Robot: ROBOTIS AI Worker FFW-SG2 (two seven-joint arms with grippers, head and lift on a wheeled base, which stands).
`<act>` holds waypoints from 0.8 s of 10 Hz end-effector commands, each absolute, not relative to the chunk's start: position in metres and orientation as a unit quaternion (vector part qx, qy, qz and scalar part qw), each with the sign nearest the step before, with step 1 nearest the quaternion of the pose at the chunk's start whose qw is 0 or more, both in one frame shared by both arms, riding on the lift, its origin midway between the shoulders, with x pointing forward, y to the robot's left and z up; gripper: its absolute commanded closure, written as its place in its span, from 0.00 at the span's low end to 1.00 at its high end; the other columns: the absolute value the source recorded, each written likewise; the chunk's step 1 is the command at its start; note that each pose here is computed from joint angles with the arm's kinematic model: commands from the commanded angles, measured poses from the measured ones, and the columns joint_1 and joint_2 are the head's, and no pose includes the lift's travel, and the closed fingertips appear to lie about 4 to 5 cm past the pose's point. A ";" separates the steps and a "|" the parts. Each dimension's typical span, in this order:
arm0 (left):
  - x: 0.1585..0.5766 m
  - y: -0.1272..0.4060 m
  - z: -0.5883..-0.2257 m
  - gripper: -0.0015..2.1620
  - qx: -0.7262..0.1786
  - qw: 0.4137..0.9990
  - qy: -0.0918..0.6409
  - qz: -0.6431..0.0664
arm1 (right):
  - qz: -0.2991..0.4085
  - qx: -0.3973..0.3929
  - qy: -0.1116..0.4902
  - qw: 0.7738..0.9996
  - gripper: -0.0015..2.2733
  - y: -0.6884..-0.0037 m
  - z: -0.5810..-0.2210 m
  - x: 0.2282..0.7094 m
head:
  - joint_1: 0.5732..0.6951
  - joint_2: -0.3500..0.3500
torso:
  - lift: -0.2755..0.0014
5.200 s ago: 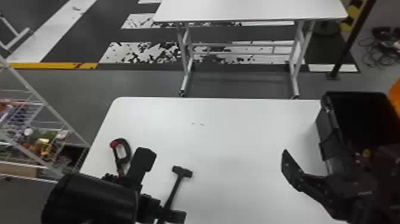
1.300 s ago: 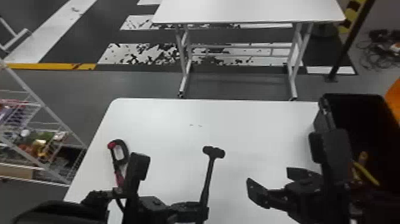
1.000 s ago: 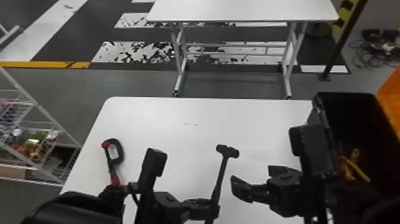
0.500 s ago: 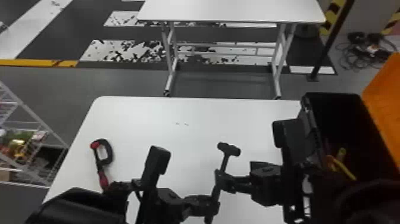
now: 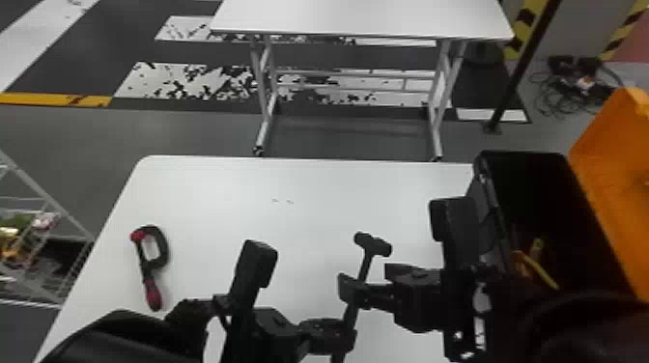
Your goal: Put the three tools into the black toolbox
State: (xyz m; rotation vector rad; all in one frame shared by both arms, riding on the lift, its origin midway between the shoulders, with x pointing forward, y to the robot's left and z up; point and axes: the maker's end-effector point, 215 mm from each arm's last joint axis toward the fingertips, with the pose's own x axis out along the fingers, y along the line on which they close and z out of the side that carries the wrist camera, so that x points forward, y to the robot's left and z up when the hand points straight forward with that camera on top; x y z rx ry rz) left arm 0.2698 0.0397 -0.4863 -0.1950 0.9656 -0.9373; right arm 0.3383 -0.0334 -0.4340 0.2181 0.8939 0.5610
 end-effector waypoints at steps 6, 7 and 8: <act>0.270 0.035 -0.485 0.93 -0.087 0.779 0.443 -0.435 | 0.251 0.106 0.400 0.875 0.99 -0.042 -0.428 0.350 | 1.00 0.48 | 0.81; 0.271 0.036 -0.486 0.97 -0.087 0.780 0.444 -0.433 | 0.249 0.105 0.399 0.876 0.99 -0.043 -0.428 0.351 | 1.00 0.48 | 0.81; 0.272 0.037 -0.486 0.98 -0.085 0.781 0.443 -0.432 | 0.249 0.105 0.398 0.877 0.99 -0.043 -0.427 0.351 | 1.00 0.48 | 0.81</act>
